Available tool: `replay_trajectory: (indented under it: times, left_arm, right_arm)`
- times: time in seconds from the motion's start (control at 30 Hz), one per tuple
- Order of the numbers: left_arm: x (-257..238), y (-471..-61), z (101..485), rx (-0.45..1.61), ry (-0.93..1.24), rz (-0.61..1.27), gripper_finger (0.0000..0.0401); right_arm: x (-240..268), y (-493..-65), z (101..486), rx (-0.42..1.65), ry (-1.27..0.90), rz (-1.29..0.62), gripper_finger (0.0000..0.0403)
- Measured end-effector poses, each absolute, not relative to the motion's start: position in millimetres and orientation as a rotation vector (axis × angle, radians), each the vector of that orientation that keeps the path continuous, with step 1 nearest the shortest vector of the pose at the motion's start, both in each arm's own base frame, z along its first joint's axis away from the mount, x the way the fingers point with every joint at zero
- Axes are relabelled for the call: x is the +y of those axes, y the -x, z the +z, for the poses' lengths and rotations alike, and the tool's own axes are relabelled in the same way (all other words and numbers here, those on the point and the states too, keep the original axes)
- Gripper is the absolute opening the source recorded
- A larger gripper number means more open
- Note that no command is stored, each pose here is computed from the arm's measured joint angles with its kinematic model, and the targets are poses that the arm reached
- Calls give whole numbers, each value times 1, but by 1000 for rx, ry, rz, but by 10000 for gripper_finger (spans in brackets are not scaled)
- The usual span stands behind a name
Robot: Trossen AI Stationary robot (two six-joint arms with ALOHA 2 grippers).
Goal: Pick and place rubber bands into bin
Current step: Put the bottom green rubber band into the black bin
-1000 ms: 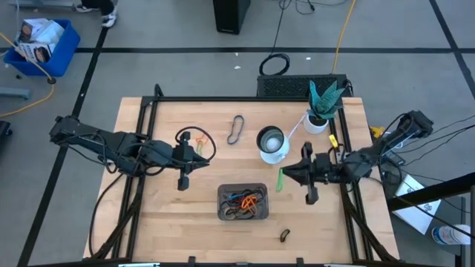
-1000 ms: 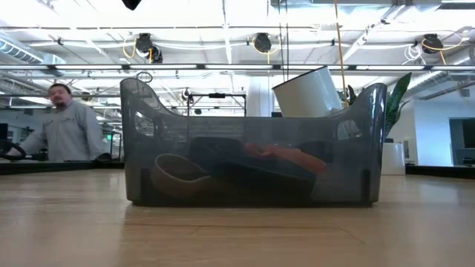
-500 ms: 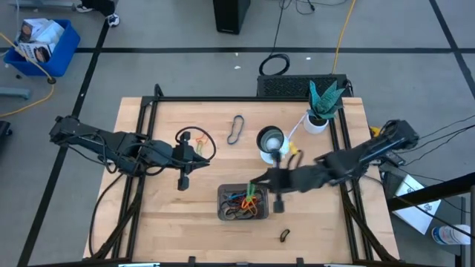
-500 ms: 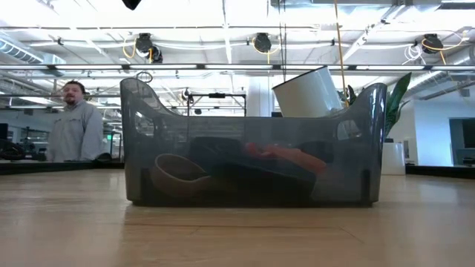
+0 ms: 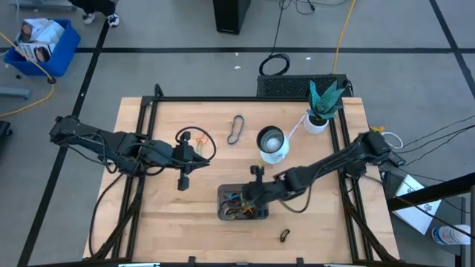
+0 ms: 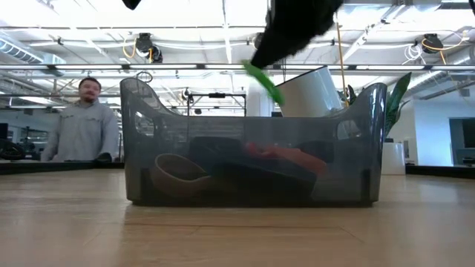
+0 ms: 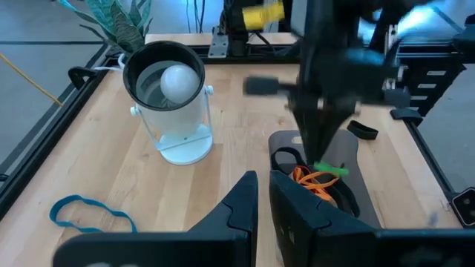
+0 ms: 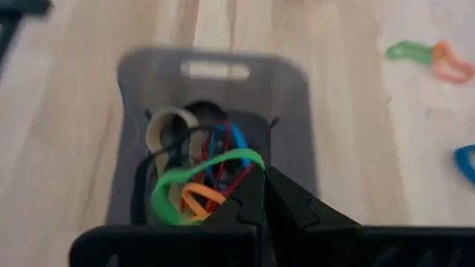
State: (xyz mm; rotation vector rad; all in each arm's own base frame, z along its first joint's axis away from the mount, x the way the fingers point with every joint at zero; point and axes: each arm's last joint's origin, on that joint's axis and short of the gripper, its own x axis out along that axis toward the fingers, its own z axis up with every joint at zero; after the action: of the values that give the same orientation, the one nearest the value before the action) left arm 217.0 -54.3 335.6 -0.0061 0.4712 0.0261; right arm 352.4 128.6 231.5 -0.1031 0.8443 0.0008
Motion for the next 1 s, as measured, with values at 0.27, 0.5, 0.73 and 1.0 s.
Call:
replay_trajectory:
  times: [0.27,0.5,0.73,1.0]
  left_arm:
    - [-54,-217,336,472,5,26,42]
    - [-54,-217,336,472,7,26,42]
    - [-54,-217,336,472,7,27,42]
    - [-54,-217,336,472,8,26,42]
  right_arm:
    - [133,-364,192,952,95,-3,0]
    - [134,-366,186,974,74,35,2]
    - [134,-366,186,965,72,36,22]
    - [134,-366,187,963,73,31,76]
